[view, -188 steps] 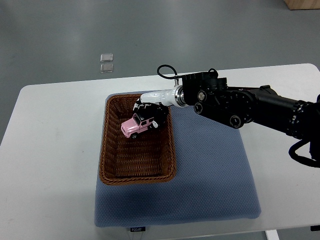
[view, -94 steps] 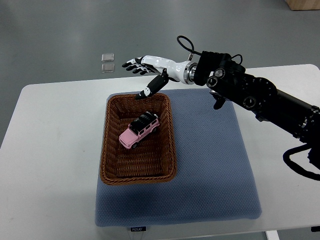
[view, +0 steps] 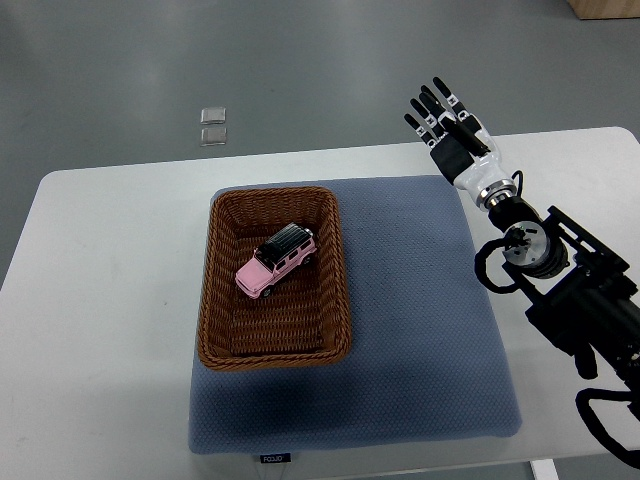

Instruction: Place pink car in brown basket

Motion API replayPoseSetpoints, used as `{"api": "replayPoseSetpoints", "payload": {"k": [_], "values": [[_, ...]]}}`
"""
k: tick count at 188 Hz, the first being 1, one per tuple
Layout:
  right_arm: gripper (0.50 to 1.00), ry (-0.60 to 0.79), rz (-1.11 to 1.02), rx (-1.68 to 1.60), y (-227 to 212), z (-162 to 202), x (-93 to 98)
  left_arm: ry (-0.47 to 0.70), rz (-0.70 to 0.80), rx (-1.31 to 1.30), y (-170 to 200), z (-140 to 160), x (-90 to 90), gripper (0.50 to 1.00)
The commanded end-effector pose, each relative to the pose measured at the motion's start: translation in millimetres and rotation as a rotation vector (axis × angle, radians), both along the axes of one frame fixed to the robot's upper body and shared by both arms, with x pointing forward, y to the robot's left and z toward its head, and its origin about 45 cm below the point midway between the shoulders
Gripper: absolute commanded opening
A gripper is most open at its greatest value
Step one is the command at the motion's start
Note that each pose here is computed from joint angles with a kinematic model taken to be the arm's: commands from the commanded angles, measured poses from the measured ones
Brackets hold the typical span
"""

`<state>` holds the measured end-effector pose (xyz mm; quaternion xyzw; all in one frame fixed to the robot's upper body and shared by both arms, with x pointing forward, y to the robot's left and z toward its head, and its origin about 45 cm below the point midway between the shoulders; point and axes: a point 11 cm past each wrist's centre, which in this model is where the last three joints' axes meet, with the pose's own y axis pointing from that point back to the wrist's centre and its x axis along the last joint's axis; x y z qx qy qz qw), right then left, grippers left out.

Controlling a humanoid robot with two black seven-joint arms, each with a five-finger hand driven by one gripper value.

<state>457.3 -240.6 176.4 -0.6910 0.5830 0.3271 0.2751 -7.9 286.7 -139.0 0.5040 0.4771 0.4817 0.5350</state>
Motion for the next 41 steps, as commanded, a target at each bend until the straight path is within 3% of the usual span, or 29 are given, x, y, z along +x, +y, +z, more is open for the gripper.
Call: {"api": "replayPoseSetpoints", "payload": {"k": [1, 41], "values": [[0.905, 0.045, -0.038, 0.026, -10.1, -15.9, -4.3, 0.0, 0.0, -0.001, -0.4, 0.0, 0.0, 1.0], [0.907, 0.035, -0.05, 0.021, -12.8, -13.0, -2.2, 0.0, 0.0, -0.001, -0.4, 0.0, 0.0, 1.0]]}}
